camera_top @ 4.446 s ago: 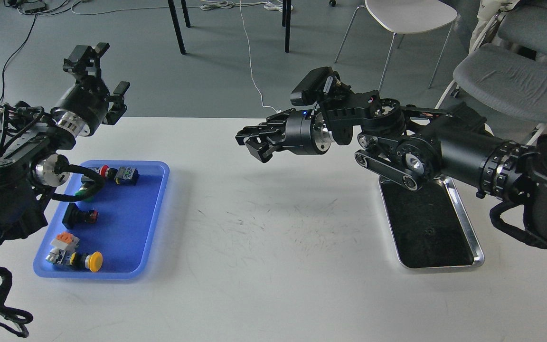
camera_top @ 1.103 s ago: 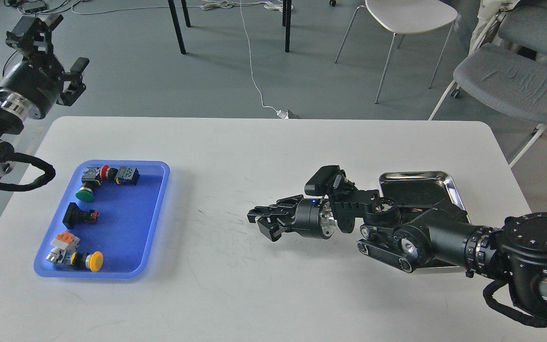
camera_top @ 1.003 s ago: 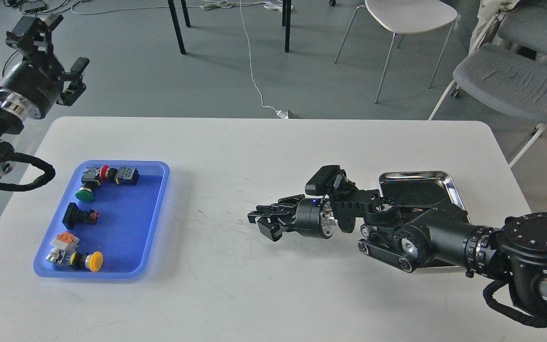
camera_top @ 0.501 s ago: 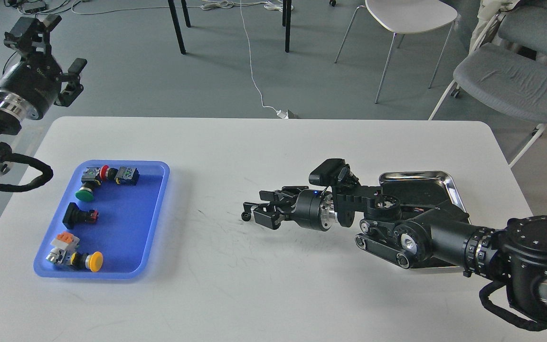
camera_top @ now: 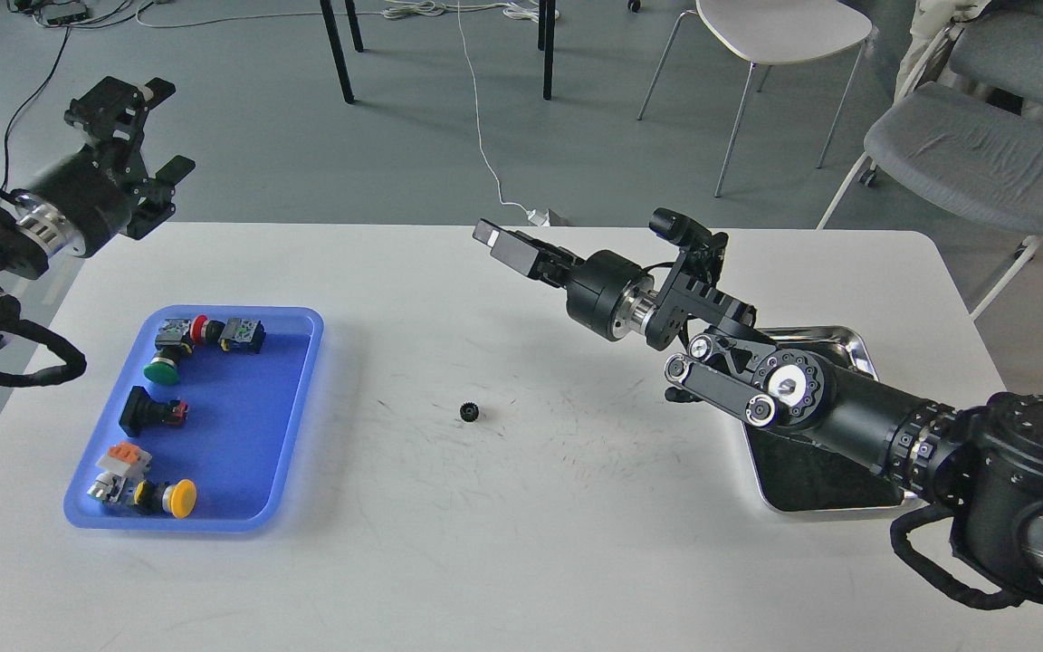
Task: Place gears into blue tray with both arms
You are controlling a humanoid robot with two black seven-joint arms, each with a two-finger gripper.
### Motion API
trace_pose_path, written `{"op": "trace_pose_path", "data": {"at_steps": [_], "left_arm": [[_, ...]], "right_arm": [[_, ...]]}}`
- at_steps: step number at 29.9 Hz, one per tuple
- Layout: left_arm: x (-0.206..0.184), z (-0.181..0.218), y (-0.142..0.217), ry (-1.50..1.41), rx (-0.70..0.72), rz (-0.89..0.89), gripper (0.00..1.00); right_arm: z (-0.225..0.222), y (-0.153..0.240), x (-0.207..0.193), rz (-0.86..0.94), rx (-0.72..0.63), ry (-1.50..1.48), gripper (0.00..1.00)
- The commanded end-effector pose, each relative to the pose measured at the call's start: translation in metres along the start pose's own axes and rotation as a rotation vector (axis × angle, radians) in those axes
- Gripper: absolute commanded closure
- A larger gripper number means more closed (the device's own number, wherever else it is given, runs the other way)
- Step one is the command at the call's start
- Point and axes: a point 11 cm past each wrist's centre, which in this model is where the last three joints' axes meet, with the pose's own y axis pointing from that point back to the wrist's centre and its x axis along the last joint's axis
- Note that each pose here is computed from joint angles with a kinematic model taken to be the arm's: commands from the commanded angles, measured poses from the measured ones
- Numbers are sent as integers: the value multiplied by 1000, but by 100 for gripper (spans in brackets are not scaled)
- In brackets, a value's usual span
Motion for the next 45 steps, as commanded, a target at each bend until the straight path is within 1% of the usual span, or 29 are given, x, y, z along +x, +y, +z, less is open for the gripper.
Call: {"op": "trace_pose_path", "data": {"at_steps": [1,3,5,7,9,12,14,18,20,21,25,32,35,40,45], "left_arm": [[-2,1,5,-51,27,-53,1],[1,3,6,-57,26,-49,1],[0,2,6,-59,28,-53,1],[-4,4,6,-57,26,-71,1],[-9,7,6,-59,20,-89,1],[-9,12,9,-68,15,-102,1],[-22,14,8,-80,12,-147,1],[-24,27,20,-204,29,-204,1],[-35,26,21,-256,40,-250,1],[-43,28,21,-283,39,-280,1],[-53,31,31,-379,57,-355,1],[-95,31,34,-499,46,-516,1],[-104,28,35,-567,55,-566,1],[-114,23,35,-710,61,-623,1],[-118,19,34,-746,61,-638,1]], "right_arm": [[-9,-5,22,92,13,-107,26],[-11,-7,34,137,16,-162,24],[-7,-2,54,198,3,-211,21],[-1,5,71,254,-9,-266,19],[6,12,82,295,-25,-310,16],[16,22,97,349,-40,-378,16],[24,31,107,383,-56,-412,14],[43,53,129,460,-97,-471,13],[52,64,137,484,-126,-529,13],[57,67,138,486,-146,-553,13],[72,82,146,465,-233,-612,9],[85,98,155,429,-331,-629,8],[91,108,158,406,-370,-640,8],[103,119,151,307,-470,-597,8],[118,134,137,227,-564,-620,8]]}}
